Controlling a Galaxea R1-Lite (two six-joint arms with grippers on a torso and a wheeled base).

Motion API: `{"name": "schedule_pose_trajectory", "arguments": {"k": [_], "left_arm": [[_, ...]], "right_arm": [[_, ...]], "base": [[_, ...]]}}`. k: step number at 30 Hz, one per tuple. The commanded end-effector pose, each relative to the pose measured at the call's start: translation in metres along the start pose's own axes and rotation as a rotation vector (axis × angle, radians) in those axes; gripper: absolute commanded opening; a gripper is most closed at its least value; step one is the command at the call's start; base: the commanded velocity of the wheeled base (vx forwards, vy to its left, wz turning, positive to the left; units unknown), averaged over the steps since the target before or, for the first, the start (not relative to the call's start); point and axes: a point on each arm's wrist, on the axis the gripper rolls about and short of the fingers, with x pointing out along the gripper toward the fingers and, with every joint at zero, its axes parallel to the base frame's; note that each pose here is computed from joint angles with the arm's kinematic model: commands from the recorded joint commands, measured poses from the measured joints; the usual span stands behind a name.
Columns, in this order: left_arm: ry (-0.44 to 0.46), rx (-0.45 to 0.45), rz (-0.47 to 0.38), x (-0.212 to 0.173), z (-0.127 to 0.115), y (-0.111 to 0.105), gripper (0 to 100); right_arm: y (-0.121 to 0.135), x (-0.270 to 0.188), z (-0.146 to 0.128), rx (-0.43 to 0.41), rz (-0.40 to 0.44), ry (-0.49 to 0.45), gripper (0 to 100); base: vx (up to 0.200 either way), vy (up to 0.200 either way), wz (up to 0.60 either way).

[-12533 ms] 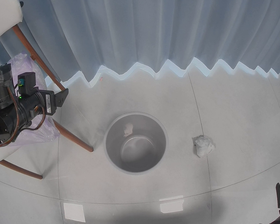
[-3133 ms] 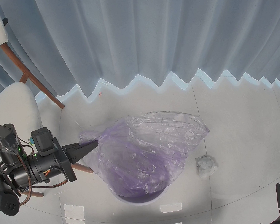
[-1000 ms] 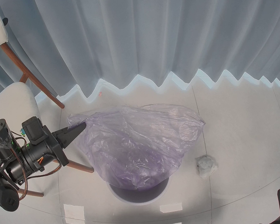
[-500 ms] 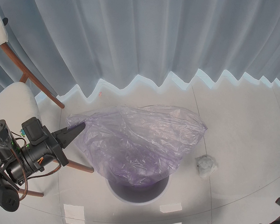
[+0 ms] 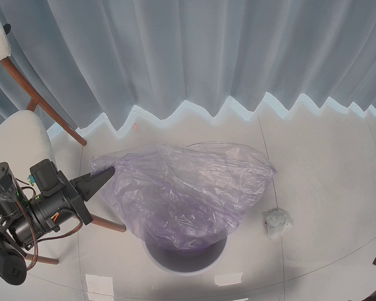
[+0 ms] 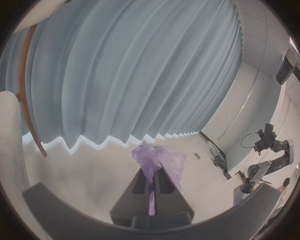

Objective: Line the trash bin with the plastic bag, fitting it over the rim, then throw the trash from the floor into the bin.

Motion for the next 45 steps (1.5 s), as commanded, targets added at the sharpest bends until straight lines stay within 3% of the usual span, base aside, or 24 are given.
{"name": "schedule_pose_trajectory", "arguments": {"k": [1, 11, 16, 26, 35, 39, 42, 45], "left_arm": [[0.007, -0.004, 0.001, 0.001, -0.002, 0.001, 0], [0.012, -0.005, 0.003, 0.002, -0.003, 0.002, 0], [0.014, -0.007, 0.004, 0.002, -0.004, 0.002, 0], [0.031, -0.015, 0.016, 0.004, -0.008, 0.007, 0], [0.031, -0.015, 0.018, 0.004, -0.008, 0.007, 0], [0.031, -0.013, 0.018, 0.004, -0.008, 0.007, 0], [0.029, -0.014, 0.018, 0.004, -0.008, 0.007, 0], [0.029, -0.013, 0.018, 0.004, -0.008, 0.007, 0]], "right_arm": [[-0.017, 0.017, 0.027, 0.103, -0.046, 0.027, 100], [-0.032, 0.033, 0.056, 0.097, -0.078, 0.001, 100], [-0.045, 0.041, 0.070, 0.089, -0.159, -0.038, 100], [-0.065, 0.051, 0.078, 0.064, -0.215, -0.023, 100], [-0.076, 0.057, 0.085, 0.052, -0.278, -0.073, 100], [-0.080, 0.059, 0.087, 0.031, -0.309, -0.086, 100], [-0.090, 0.071, 0.086, -0.034, -0.387, -0.068, 100], [-0.092, 0.076, 0.084, -0.037, -0.393, -0.052, 100]], "base": [[0.000, 0.000, 0.00], [0.000, 0.000, 0.00], [0.000, 0.000, 0.00], [0.000, 0.000, 0.00], [0.000, 0.000, 0.00], [0.000, 0.000, 0.00], [0.000, 0.000, 0.00], [0.000, 0.000, 0.00]]}}
